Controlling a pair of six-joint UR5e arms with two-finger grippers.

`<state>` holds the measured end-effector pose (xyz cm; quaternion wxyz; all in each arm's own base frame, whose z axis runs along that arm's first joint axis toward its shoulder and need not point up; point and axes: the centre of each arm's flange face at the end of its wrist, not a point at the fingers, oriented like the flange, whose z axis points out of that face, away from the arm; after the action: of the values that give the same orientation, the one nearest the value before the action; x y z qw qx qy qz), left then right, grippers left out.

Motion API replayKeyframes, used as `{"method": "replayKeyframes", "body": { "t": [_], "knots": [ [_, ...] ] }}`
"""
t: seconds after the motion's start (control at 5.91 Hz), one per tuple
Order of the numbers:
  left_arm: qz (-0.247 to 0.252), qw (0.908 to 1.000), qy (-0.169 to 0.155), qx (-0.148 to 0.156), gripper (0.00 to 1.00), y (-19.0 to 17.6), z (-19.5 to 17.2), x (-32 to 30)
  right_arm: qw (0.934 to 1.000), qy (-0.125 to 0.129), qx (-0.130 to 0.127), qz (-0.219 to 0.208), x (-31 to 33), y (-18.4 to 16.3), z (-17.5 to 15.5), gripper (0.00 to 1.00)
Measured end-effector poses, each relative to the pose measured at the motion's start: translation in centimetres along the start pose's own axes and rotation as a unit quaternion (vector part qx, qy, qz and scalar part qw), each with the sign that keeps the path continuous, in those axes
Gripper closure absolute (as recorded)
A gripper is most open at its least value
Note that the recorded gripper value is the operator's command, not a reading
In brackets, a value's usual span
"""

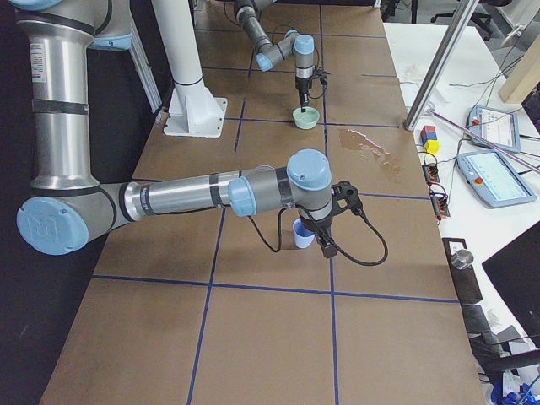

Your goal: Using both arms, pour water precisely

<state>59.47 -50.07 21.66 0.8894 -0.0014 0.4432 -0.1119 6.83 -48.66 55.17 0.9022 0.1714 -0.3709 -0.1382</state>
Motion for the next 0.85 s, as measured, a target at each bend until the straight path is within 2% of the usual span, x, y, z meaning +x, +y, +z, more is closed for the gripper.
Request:
{"method": "replayKeyframes", "body": {
  "t": [0.17, 0.51, 0.85],
  "knots": [
    [-0.004, 1.0000, 0.004, 0.006, 1.00, -0.9, -0.8, -0.8, 1.0000, -0.005, 0.000, 0.000, -0.1, 0.1, 0.0, 0.00],
    [-0.003, 0.9997, 0.015, 0.020, 1.00, -2.8, -3.4, -6.4, 0.9999, -0.011, 0.000, 0.002, -0.1, 0.2, 0.2, 0.00],
    [0.023, 0.9992, 0.031, 0.011, 1.00, -6.1, -4.9, -14.0, 0.9999, -0.013, -0.003, 0.006, 0.0, 0.3, 0.4, 0.00]
  ]
}}
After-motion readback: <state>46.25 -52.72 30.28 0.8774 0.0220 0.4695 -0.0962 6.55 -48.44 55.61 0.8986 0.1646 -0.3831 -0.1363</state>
